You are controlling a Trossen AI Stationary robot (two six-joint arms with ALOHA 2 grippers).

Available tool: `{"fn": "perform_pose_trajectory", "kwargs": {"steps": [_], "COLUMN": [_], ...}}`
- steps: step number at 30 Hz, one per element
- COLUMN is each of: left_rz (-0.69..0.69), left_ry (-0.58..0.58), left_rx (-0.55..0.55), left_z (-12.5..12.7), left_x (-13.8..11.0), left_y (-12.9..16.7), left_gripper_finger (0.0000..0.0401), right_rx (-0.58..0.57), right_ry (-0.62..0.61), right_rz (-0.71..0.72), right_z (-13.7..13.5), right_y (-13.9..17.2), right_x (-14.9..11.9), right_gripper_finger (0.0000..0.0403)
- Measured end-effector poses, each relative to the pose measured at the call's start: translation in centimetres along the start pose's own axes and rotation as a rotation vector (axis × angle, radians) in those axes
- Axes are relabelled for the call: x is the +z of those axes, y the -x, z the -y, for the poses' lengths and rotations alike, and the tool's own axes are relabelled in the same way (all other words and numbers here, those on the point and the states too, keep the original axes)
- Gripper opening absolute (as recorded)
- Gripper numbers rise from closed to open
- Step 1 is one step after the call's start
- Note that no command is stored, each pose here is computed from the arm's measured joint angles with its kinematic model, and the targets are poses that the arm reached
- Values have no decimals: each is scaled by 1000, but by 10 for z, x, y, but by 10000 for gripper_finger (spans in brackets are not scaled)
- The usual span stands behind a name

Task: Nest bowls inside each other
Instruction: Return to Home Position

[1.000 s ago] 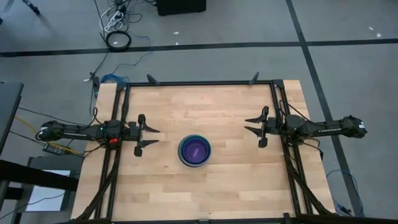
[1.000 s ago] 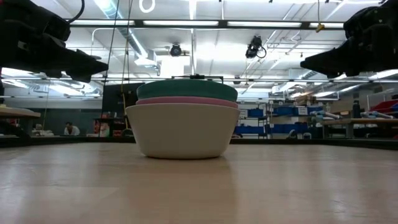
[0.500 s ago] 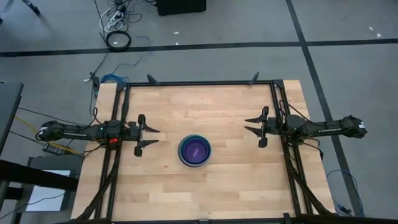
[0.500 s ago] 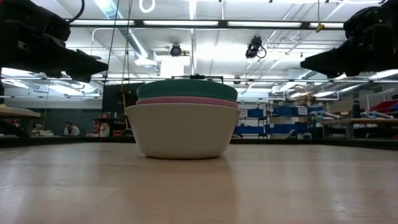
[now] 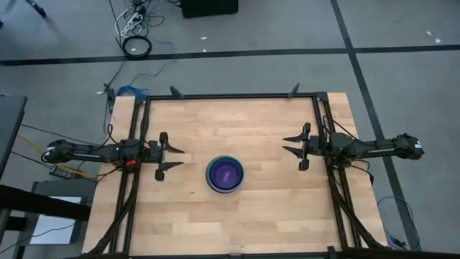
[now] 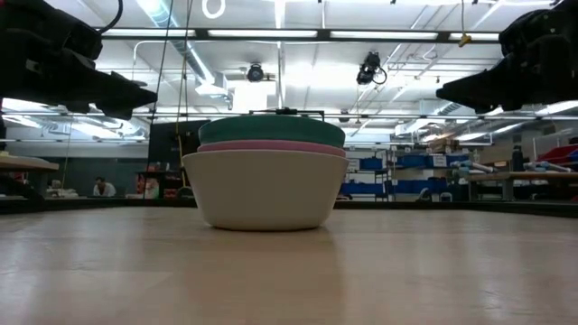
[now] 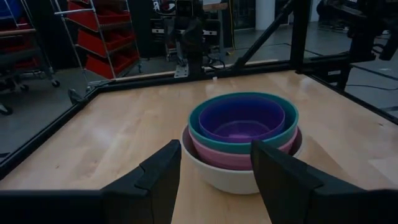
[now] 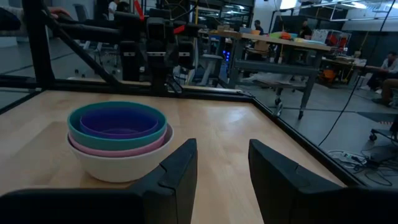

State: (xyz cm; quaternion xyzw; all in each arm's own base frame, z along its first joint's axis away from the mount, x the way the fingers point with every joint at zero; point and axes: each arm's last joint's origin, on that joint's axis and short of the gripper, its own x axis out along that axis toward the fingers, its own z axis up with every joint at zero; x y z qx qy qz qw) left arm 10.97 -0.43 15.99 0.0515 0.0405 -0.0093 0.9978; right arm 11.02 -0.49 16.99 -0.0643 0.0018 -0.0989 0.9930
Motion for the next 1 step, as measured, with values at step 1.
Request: {"fn": "perform_pose_trajectory", "kwargs": {"steps": [1], "left_rz": [0], "left_ry": [0], "left_rx": [0], "left_z": [0], "left_x": [0], "left_y": [0], "left_gripper_finger": [203], "right_rx": [0], "right_ry": [0], "right_rz": [0], "right_z": [0], "right_y": [0], "right_x": [0], "right_gripper_finger": [132]}}
